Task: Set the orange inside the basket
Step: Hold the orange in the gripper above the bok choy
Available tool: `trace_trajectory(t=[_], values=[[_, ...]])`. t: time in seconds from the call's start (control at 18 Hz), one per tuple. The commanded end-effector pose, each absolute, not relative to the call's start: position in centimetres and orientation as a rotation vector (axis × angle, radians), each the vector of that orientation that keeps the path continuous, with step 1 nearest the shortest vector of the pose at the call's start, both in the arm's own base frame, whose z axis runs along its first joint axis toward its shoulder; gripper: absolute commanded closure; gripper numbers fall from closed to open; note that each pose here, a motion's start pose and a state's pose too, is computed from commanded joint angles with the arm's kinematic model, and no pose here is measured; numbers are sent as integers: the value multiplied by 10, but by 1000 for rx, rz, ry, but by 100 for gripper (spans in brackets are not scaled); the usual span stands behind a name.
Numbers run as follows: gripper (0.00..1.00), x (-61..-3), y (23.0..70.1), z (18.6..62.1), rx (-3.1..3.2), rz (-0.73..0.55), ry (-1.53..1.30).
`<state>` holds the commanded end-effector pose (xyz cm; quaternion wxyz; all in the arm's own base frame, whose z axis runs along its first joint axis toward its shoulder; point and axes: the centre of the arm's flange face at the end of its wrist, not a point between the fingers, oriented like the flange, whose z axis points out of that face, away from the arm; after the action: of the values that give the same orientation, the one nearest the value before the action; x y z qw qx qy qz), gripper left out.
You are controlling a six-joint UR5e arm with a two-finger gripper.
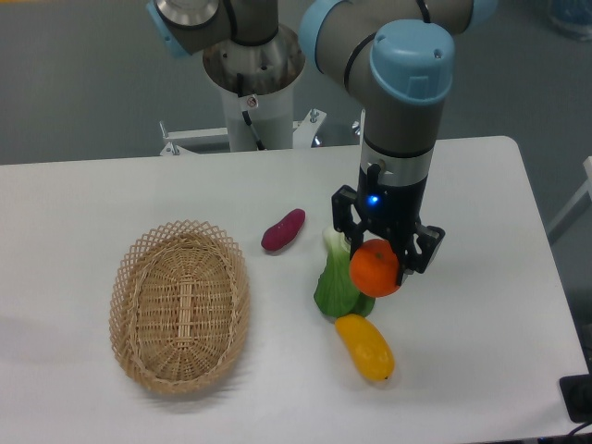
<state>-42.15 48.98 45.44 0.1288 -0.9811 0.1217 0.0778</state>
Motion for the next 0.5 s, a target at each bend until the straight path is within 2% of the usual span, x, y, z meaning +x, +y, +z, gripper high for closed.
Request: trace_trajectory(t=[0.5], values=[[31, -419, 492, 455, -2850, 224, 363]])
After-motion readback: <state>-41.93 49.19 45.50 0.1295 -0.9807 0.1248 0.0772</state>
